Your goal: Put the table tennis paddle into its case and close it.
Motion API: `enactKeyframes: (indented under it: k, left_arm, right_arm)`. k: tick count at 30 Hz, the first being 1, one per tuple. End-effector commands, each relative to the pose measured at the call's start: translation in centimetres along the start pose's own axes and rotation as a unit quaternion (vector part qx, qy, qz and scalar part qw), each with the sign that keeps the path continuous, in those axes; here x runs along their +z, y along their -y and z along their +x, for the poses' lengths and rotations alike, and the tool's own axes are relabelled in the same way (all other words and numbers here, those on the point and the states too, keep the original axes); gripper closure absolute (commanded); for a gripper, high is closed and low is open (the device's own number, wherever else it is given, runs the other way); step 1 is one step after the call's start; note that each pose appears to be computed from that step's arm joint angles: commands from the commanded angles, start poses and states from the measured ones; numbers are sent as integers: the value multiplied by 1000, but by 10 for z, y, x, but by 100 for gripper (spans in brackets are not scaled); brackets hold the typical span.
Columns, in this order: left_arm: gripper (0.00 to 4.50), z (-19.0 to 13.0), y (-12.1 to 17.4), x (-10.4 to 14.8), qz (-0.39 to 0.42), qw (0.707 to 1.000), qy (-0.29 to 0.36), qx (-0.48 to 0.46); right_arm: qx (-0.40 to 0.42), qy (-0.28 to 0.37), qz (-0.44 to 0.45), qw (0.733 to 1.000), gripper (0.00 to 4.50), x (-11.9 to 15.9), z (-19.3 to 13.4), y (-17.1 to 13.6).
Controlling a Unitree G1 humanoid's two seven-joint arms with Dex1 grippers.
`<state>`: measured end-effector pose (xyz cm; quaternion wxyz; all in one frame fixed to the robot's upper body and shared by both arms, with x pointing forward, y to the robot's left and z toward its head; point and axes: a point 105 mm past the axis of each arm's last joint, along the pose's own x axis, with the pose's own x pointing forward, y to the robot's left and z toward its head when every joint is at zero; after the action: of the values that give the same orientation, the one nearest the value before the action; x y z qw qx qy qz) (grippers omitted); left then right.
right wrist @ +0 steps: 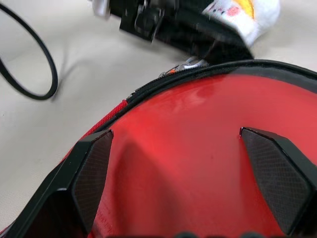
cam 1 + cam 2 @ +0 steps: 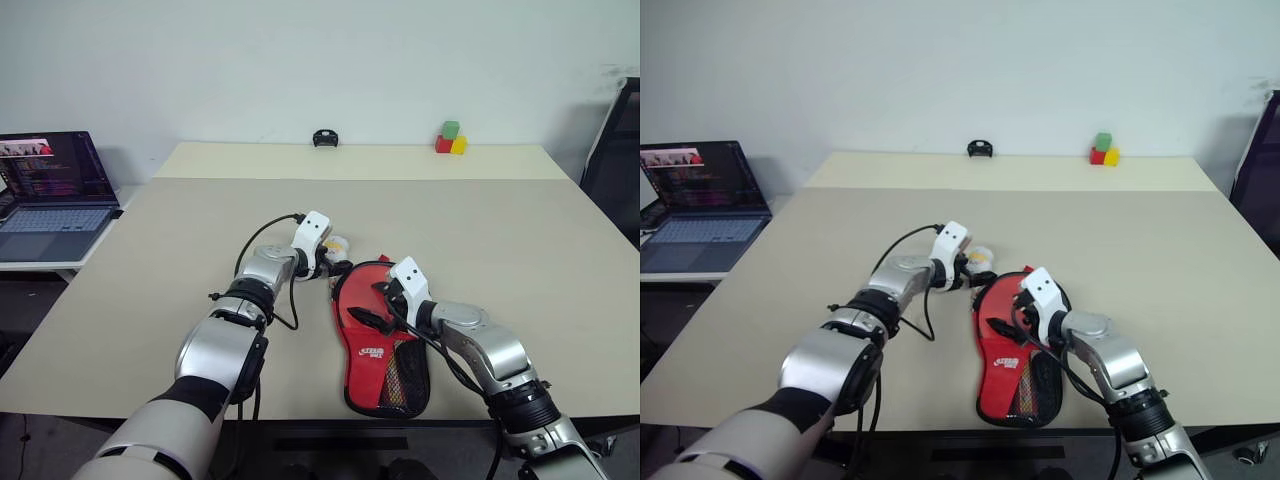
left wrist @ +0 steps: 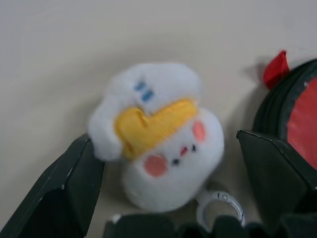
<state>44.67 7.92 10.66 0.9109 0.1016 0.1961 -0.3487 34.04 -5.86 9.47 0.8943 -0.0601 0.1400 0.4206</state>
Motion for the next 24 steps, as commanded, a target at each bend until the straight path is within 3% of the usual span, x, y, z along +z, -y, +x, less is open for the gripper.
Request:
enactKeyframes:
  k: [1,3,10,13,15,24]
  left_arm:
    - [39,4,7,11,8,1000,15,-9]
    - [91,5,8,10,7,1000,16,-9]
    - [344,6,2,3,-15,1000,16,19]
    - [414,5,1,1,-15,999,16,23]
    - [434,5,0,2,-19,999,21,23]
    - [434,3,8,43,14,998,68,-4]
  right_arm:
    - [-12,1,6,1000,0,-1,0,1]
    - [-15,5,9,1000,0,0,1,1]
    - [-33,7,16,999,0,-1,-2,3]
    - [-39,4,18,999,0,-2,-4,5]
    - [-45,-3,16,999,0,-3,-8,8]
    - [-79,-89,22,993,0,-38,-13,22]
